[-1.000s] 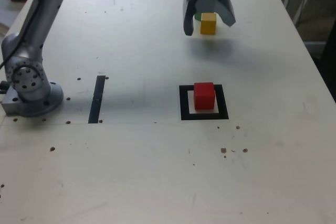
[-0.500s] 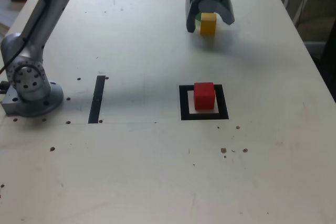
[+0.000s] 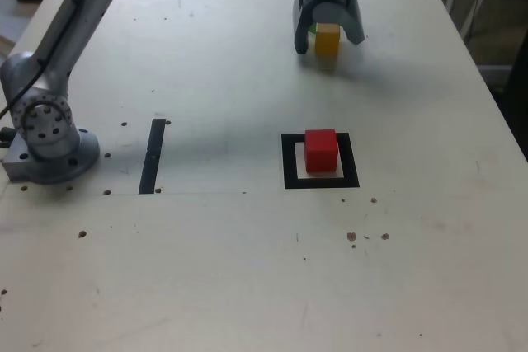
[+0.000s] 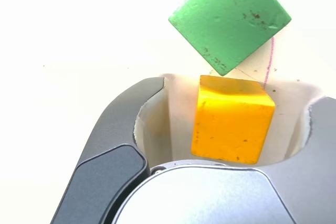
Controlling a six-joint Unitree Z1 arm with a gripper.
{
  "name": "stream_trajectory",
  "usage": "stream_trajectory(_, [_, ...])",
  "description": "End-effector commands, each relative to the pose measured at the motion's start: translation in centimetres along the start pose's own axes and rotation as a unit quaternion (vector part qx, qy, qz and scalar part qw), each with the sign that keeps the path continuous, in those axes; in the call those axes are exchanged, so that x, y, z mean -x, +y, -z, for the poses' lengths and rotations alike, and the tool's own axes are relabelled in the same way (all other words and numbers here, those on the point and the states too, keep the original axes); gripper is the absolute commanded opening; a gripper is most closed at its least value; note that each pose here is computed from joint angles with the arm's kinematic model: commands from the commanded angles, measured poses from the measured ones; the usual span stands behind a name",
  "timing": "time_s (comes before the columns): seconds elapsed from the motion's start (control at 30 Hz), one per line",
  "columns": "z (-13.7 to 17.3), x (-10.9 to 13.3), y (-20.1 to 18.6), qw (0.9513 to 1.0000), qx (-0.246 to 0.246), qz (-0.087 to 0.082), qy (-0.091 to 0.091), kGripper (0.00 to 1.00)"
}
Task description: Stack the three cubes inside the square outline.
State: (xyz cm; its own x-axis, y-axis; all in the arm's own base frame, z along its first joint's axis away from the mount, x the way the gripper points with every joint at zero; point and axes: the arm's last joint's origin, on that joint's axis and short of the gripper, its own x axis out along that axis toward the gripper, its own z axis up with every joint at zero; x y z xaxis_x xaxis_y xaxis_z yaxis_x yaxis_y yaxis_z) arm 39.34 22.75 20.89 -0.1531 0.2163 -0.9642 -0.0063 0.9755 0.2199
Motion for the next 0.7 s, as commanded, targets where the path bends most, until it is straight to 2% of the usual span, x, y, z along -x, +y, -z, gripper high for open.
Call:
stream_trajectory(0.0, [-0.15, -0.08, 0.08, 1.0000, -0.001, 0.000, -0.001, 0.79])
stream_trajectory(0.27, [-0.29, 0.32, 0.33, 0.9999, 0.001, -0.003, -0.015, 0.55])
stream_trajectory(0.37, [-0.41, 0.35, 0.40, 0.9998, -0.001, -0.004, -0.020, 0.51])
stream_trajectory(0.67, [-0.48, 0.09, 0.63, 0.9995, -0.008, 0.002, -0.030, 0.48])
